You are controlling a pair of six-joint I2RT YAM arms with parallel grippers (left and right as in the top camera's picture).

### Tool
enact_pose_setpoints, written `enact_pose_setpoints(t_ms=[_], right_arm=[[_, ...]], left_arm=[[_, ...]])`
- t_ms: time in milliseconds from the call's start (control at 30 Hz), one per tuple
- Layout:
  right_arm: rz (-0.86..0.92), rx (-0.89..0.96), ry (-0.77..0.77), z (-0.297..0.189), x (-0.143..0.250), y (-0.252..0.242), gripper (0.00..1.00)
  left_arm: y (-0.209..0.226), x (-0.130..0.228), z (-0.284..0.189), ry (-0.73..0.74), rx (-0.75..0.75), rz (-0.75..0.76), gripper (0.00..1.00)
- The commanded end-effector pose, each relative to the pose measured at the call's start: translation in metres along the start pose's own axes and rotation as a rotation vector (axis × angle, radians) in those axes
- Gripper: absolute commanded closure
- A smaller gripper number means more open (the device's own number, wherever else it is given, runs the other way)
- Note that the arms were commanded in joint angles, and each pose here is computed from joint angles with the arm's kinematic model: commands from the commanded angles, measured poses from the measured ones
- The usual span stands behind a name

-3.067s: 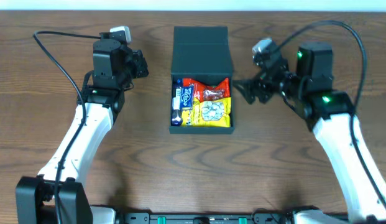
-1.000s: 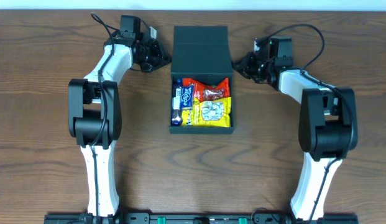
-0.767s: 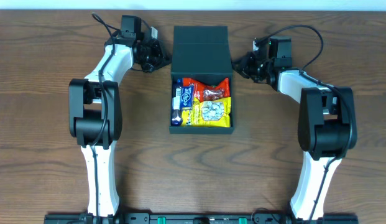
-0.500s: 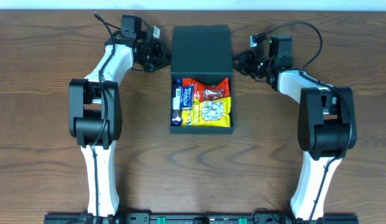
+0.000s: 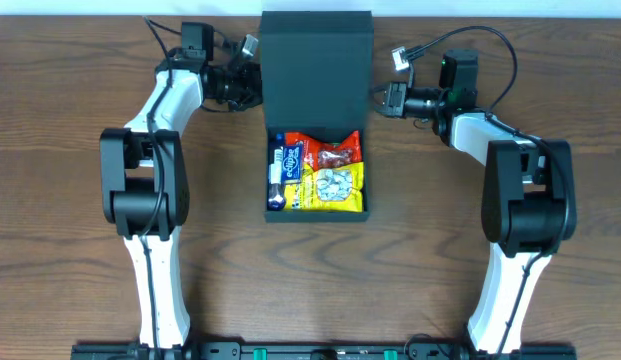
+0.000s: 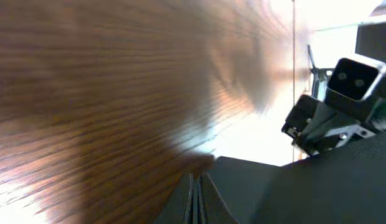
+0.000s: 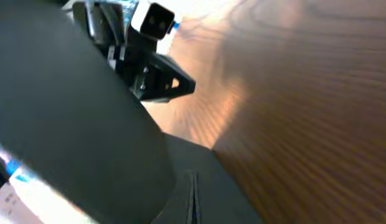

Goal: Pack container
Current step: 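Grip the lid with both grippers and swing it down closed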

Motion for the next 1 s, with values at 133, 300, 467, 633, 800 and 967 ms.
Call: enact_pose_setpoints(t_ms=[133,300,467,633,800,967], right_arm=[[-0.040,-0.097,0.028,-0.007,-0.002,0.008,0.99],[-0.039,-0.138,0.046,-0.007,-0.001,0.012,0.98],[-0.041,-0.138,0.045,-0.008,-0.001,0.012,0.98],[-0.041,-0.138,0.044,-0.009,-0.001,0.012,0.98],[-0.040,-0.138,0.044,-0.009,-0.001,0.012,0.98],[-0.040,-0.128,0.038,-0.010,-0.002,0.011,0.99]], left_arm=[[-0.070,-0.004,-0.038,-0.067,0.056,0.270,0.94],[-0.081,0.009,-0.049,-0.041,0.024,0.338,0.94],[-0.078,0.021,-0.056,-0.008,-0.066,0.340,0.94],[-0.073,0.028,-0.056,0.024,-0.100,0.311,0.94],[-0.071,0.041,-0.057,0.087,-0.107,0.305,0.94],[-0.067,0.046,-0.058,0.110,-0.133,0.285,0.94]])
Point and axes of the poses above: each gripper's point midway between its finger pads, its own z axis out along the fingers, its own y axis along the line the jaws close on, x = y × z, the point moved 8 cm from there along -z, back along the fingers, and after that the axes turned 7 degrees about -z, right-handed, at the moved point
